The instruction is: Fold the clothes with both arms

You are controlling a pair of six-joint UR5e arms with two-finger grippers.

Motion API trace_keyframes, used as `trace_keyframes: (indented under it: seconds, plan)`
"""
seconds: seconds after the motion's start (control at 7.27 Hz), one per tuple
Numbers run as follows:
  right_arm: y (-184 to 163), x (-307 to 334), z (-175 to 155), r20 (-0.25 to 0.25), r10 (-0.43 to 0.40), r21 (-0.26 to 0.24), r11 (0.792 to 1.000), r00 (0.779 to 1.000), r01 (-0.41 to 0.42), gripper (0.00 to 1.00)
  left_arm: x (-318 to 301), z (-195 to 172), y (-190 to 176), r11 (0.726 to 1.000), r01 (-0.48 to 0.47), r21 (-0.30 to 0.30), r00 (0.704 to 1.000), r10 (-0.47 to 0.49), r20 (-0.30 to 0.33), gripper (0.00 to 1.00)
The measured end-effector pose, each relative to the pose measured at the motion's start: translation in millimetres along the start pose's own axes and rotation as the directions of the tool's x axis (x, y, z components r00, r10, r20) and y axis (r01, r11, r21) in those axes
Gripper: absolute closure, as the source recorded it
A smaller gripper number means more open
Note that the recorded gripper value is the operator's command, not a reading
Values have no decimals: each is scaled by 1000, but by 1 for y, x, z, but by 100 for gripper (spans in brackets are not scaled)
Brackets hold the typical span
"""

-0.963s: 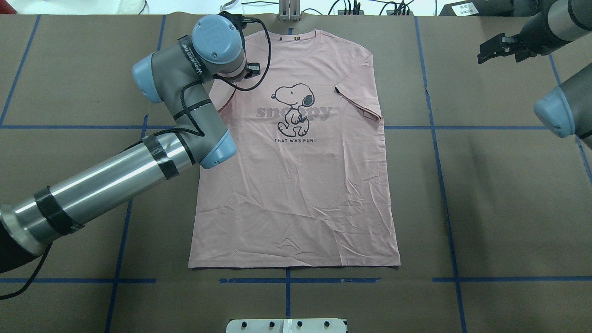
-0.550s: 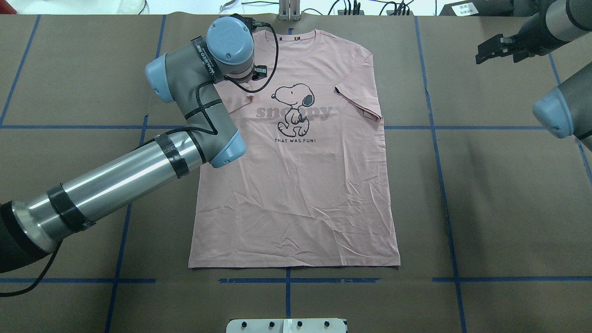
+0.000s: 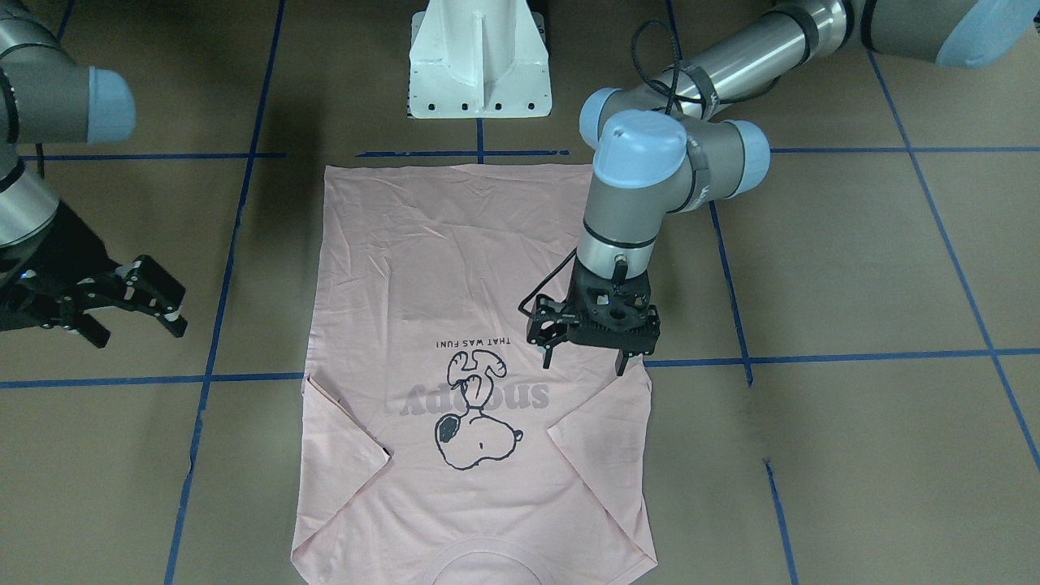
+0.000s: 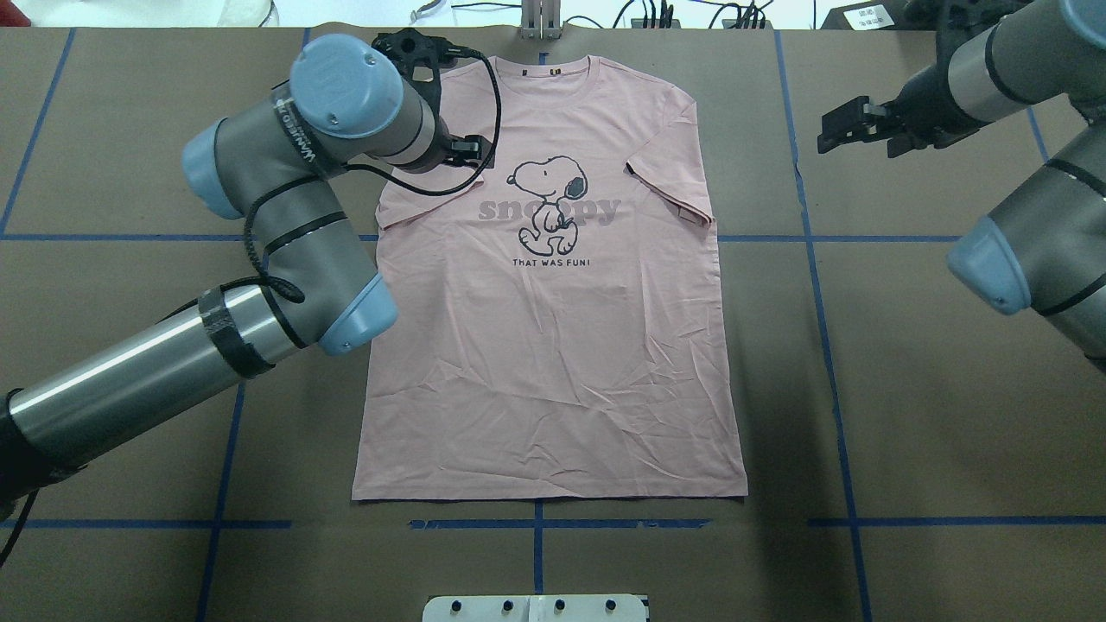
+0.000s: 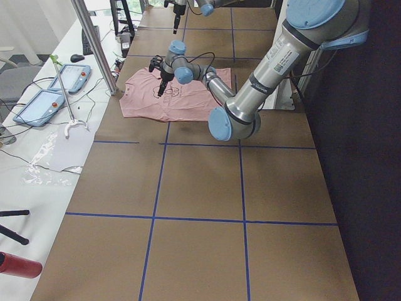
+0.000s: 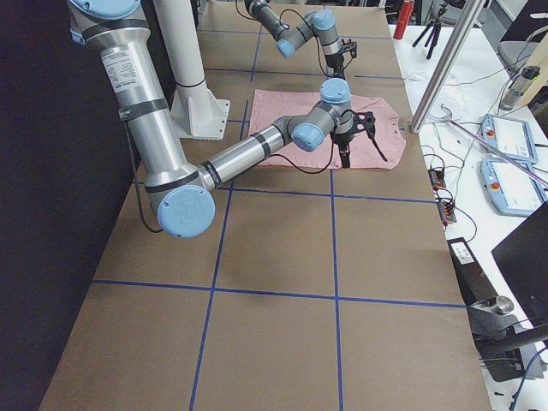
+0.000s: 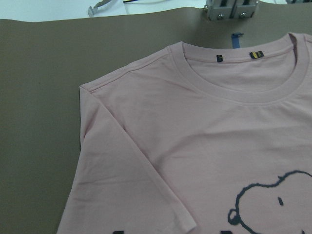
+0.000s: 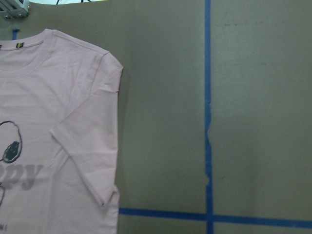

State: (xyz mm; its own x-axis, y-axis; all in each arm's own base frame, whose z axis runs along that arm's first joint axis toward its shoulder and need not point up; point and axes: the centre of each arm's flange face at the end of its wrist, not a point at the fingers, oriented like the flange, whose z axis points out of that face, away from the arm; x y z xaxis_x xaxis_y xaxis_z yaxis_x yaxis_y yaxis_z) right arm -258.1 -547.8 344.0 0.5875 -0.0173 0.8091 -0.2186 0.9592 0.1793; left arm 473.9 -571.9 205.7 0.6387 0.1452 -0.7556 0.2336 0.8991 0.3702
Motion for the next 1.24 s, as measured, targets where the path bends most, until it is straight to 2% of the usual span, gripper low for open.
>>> trace_keyframes:
  seconds: [0.14, 0.41, 0.69, 0.83, 0.96, 1.24]
  plan:
    - [41, -29, 9, 6, 33, -6, 999, 999, -33, 0, -7, -30, 22, 1000, -8, -2, 999, 8, -36, 0]
    - [149, -65, 13, 10, 80, -24, 997, 997, -79, 0, -19, -73, 89, 999, 13, -34, 995, -16, -95, 0]
    - [245, -92, 23, -7, 121, -19, 993, 993, -121, 1, -12, -99, 160, 992, 92, -88, 985, -104, -137, 0]
    - [279, -104, 30, -11, 134, -12, 991, 991, -134, 1, -1, -100, 200, 982, 147, -115, 978, -162, -134, 19]
    - [301, -112, 34, -11, 139, -2, 990, 990, -139, 1, 8, -96, 238, 968, 203, -150, 968, -221, -117, 28]
    - [317, -116, 38, -13, 138, 7, 990, 990, -138, 1, -2, -76, 309, 943, 271, -194, 959, -282, -27, 28]
